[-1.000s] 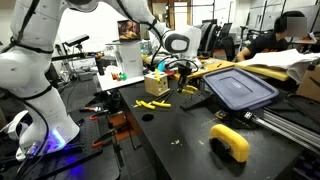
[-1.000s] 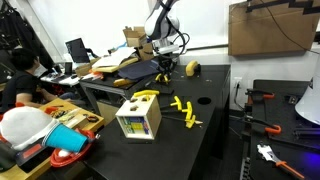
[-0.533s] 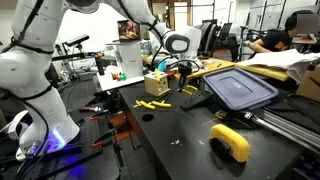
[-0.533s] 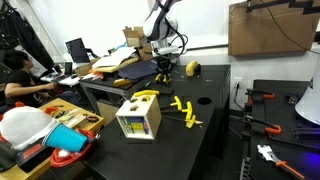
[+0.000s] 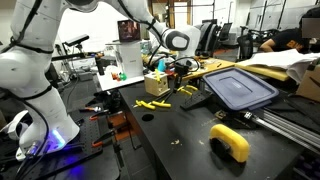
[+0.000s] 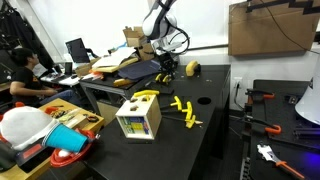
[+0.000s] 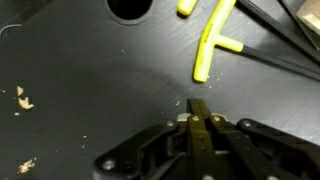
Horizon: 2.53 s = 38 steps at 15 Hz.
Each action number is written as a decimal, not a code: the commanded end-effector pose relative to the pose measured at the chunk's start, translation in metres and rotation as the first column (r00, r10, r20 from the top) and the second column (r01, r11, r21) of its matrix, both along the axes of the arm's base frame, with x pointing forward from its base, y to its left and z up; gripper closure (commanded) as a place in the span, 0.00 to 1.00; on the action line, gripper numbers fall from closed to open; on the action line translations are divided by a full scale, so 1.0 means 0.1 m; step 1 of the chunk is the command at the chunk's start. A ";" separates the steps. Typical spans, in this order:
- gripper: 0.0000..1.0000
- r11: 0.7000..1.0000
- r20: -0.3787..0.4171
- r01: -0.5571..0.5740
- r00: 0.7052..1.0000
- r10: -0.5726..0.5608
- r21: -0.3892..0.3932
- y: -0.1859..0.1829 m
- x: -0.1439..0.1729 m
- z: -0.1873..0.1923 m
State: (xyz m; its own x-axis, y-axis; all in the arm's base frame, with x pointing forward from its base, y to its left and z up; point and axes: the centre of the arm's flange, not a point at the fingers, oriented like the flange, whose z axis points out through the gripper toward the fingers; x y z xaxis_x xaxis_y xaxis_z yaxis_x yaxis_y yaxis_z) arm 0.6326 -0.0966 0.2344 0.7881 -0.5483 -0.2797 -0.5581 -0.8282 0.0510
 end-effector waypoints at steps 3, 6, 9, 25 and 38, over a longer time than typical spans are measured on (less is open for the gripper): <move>1.00 0.965 -0.069 -0.261 0.963 0.260 -0.001 0.11 -0.27 0.74; 1.00 0.964 0.014 -0.262 0.965 0.263 -0.043 0.23 -0.17 0.99; 1.00 0.965 0.084 -0.251 0.963 0.257 -0.075 0.36 -0.02 1.05; 1.00 0.906 0.235 -0.290 0.900 0.367 -0.308 0.12 1.00 0.65; 1.00 0.910 0.184 -0.284 0.920 0.347 -0.302 -0.05 1.10 0.23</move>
State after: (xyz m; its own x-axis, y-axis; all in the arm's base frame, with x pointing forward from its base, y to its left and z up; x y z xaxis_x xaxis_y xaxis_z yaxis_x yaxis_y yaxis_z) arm 0.7358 -0.0980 0.2578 0.9602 -0.2727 0.0601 -0.2791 -0.9434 0.1793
